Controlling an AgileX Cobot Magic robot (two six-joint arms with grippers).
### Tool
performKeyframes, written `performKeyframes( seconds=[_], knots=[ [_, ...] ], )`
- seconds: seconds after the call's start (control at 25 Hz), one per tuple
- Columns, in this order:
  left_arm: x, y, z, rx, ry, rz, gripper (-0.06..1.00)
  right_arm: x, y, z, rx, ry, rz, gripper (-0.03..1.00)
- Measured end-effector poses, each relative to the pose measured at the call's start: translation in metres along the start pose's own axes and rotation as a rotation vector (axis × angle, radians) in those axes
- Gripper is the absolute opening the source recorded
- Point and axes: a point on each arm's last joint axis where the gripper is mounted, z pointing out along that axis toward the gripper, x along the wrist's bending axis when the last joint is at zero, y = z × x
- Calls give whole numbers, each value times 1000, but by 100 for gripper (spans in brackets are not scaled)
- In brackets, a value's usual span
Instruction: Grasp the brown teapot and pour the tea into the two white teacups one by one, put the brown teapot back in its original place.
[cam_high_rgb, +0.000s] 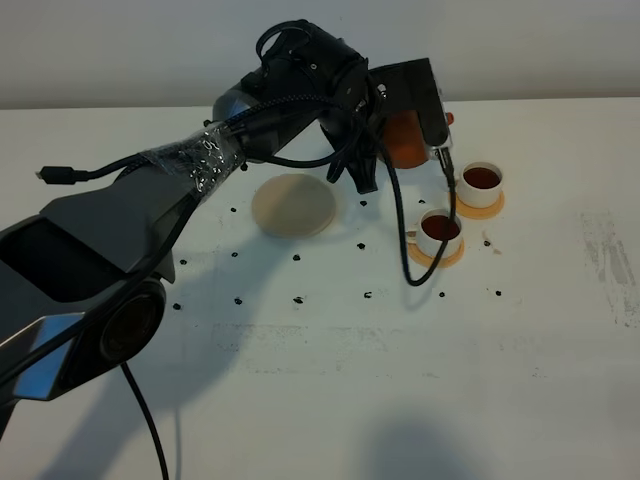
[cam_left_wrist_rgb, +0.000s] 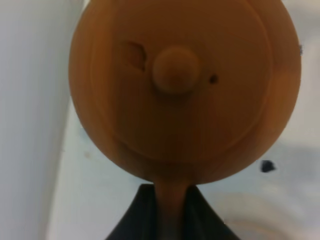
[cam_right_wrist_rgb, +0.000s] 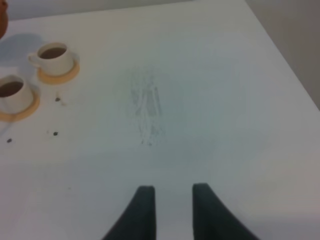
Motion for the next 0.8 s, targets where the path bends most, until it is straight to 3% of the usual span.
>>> performKeyframes(
  seconds=[0.32, 0.6, 0.8],
  knots=[
    [-2, -10, -10, 104, -76, -280, 8, 0, 0, 0, 0, 0, 0, 21],
    [-11, -8, -12, 104, -183, -371, 8, 0, 0, 0, 0, 0, 0, 21],
    [-12, -9, -12, 118, -195, -427, 8, 0, 0, 0, 0, 0, 0, 21]
  ],
)
